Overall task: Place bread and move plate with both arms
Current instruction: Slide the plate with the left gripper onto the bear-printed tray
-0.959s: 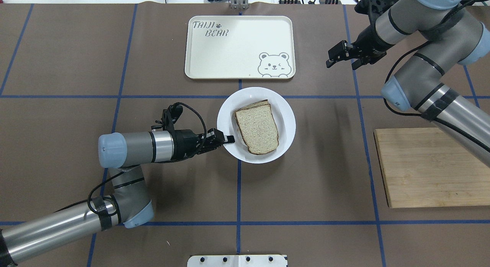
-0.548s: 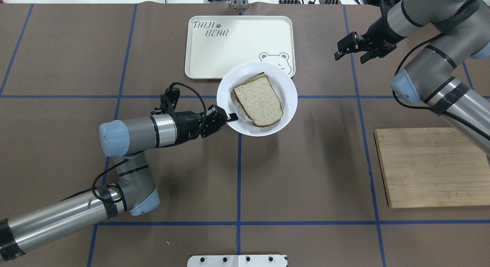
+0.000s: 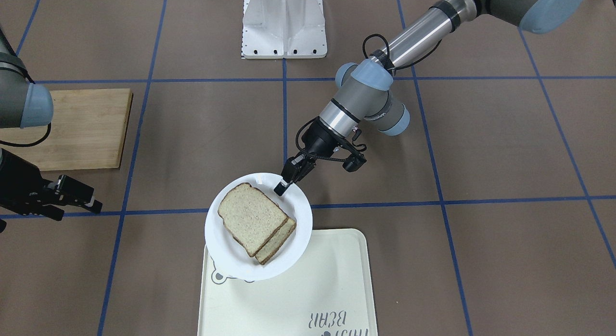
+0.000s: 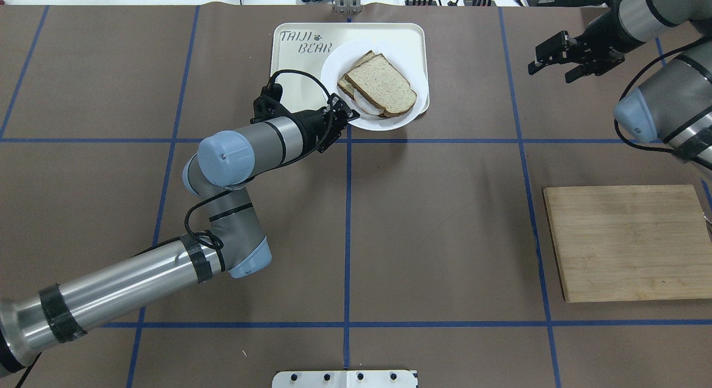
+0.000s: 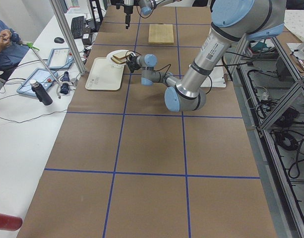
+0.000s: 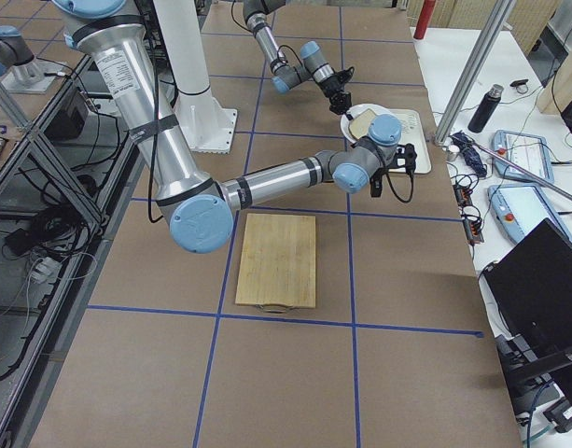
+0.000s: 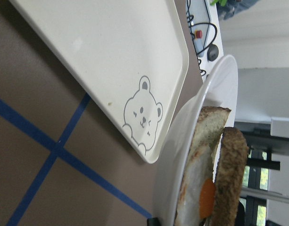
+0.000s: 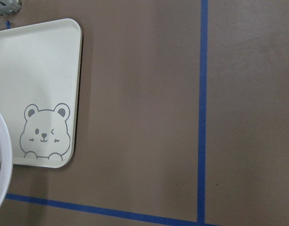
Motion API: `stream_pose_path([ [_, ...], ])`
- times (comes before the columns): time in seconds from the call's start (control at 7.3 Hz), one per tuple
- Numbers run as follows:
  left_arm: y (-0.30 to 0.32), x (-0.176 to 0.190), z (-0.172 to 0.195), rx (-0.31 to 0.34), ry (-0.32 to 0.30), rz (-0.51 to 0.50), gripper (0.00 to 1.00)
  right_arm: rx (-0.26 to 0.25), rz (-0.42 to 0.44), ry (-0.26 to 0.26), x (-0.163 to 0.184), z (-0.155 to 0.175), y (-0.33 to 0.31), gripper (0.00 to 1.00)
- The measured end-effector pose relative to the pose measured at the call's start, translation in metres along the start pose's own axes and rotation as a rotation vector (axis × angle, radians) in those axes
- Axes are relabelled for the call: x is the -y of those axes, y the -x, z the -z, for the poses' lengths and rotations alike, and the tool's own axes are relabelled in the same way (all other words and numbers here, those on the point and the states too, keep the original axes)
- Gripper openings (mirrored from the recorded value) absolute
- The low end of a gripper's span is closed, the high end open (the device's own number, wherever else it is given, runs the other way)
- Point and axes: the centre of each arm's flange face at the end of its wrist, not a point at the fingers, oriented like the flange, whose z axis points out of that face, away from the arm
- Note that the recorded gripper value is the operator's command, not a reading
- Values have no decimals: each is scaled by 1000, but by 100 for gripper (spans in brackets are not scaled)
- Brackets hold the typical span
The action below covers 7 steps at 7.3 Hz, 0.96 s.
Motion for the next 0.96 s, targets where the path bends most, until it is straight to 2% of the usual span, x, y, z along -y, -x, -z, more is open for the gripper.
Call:
stream_pose_path([
  [0.27, 12, 36, -29, 12, -181, 140, 0, -9, -15, -17, -11, 13, -20, 100],
  [0.41, 7, 47, -41, 9, -238, 211, 0, -12, -17, -22, -17, 17, -26, 100],
  [0.68, -11, 42, -61, -5, -273, 297, 0, -16, -20, -28, -26, 23, -34, 100],
  [0.96, -22, 34, -74, -10, -286, 320, 0, -22, -28, -27, -32, 22, -43, 100],
])
